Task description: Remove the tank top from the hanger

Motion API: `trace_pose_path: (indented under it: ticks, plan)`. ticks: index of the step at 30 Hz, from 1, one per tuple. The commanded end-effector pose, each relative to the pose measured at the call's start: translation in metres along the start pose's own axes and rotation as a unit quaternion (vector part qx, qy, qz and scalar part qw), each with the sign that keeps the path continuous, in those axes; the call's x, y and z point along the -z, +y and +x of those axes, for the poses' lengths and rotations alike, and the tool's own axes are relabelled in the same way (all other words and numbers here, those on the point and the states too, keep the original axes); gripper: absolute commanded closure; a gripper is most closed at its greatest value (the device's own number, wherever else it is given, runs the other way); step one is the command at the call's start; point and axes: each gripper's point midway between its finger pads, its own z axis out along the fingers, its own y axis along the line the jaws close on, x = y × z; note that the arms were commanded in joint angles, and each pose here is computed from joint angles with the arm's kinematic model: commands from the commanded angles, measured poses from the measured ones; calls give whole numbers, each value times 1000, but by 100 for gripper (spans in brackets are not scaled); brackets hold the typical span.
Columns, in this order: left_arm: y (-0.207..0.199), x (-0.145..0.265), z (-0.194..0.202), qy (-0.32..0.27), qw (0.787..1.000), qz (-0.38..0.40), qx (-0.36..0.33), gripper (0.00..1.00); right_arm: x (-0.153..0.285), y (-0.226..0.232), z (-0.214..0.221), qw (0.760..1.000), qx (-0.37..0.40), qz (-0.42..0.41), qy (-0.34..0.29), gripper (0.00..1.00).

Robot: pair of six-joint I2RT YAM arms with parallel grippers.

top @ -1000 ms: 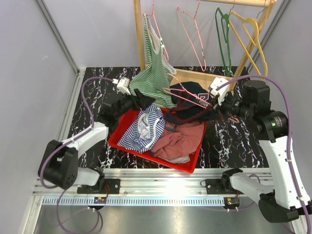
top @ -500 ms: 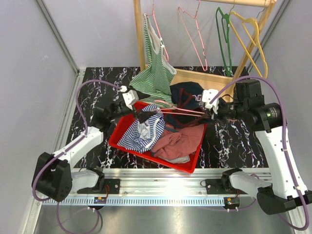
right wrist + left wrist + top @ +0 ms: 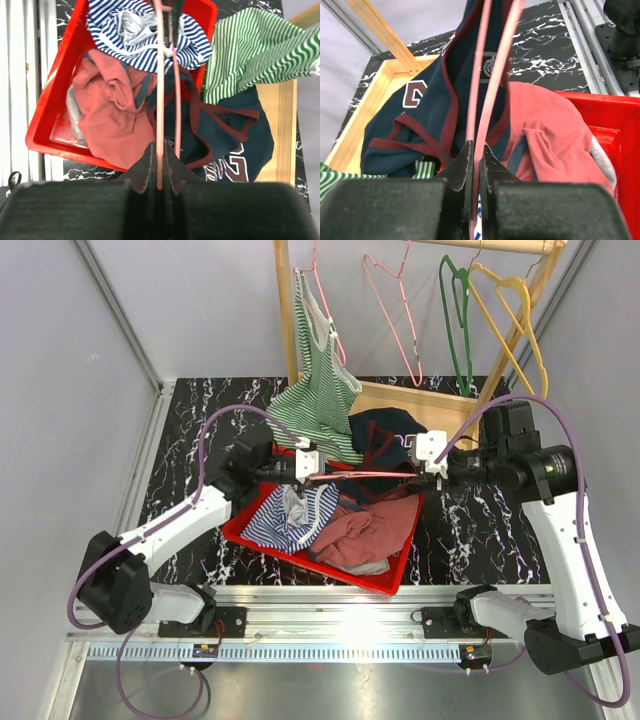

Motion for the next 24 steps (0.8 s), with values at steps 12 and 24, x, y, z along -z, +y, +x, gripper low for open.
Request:
trace_pose_path:
  ticks: [12,24]
  plan:
    - [26,27,3,0,968,-172,185,100,38,-78,-36,941,-223,249,-59,0]
    - [-1,20,-14,-36,937,-113,330,100,13,-96,33,898,-312,309,-20,1]
